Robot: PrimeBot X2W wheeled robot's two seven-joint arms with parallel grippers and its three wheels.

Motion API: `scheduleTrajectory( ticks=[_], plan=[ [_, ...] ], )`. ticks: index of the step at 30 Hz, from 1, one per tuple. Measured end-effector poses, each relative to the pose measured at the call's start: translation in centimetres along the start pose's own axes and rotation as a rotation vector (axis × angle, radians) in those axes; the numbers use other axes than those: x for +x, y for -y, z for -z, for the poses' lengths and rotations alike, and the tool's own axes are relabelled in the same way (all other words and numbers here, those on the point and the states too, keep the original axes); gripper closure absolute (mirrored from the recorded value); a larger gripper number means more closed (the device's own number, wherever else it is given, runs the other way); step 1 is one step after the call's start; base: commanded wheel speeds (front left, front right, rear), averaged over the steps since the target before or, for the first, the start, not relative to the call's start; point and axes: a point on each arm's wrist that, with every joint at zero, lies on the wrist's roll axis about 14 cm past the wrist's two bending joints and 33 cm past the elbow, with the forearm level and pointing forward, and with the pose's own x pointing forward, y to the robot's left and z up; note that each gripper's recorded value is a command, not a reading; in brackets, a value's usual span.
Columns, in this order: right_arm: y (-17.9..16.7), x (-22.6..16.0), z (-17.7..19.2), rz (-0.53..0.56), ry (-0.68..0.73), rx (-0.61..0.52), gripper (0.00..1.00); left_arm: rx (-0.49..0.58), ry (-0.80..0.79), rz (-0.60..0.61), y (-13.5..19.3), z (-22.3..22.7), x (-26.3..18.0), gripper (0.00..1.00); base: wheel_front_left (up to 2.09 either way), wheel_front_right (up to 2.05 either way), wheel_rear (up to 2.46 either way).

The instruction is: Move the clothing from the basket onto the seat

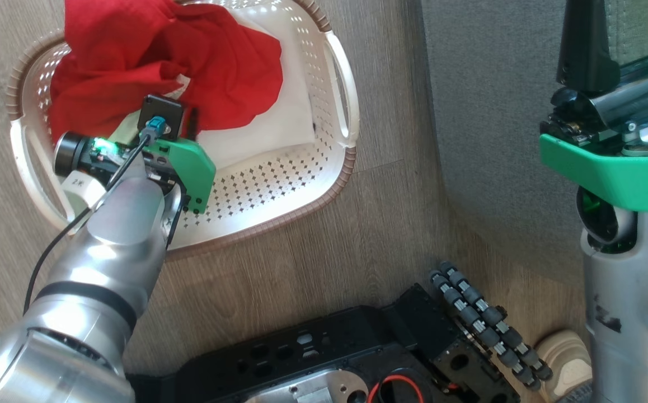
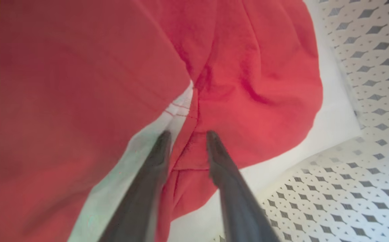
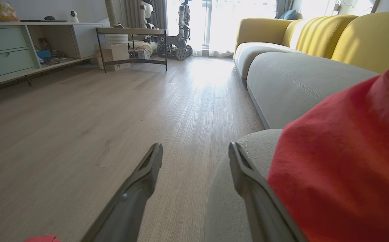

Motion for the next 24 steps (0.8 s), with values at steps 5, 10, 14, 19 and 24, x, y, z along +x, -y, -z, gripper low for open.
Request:
scheduleTrajectory(
  ticks=[5,10,14,19,24],
  plan=[
    [0.0,0.0,-0.2,0.001,0.005,-0.001,0.00,0.007,-0.007,0.002,0.1,0.1,0.0,1.00,0.00,0.00,0.00],
    [0.1,0.1,-0.9,0.004,0.019,-0.002,0.00,0.022,0.015,-0.003,-0.1,-0.7,-0.4,1.00,0.00,0.00,0.00],
    [0.1,0.1,-1.9,0.006,0.038,0.003,0.00,0.039,0.069,0.003,0.1,-2.3,-1.3,1.00,0.00,0.00,0.00],
    [-0.3,0.1,-3.9,0.001,0.072,0.019,0.00,0.040,0.166,0.011,0.8,-5.0,-3.5,1.00,0.00,0.00,0.00],
    [-0.6,-0.2,-5.3,-0.004,0.089,0.032,0.00,0.034,0.204,0.009,1.3,-5.9,-5.3,1.00,0.00,0.00,0.00]
  ],
)
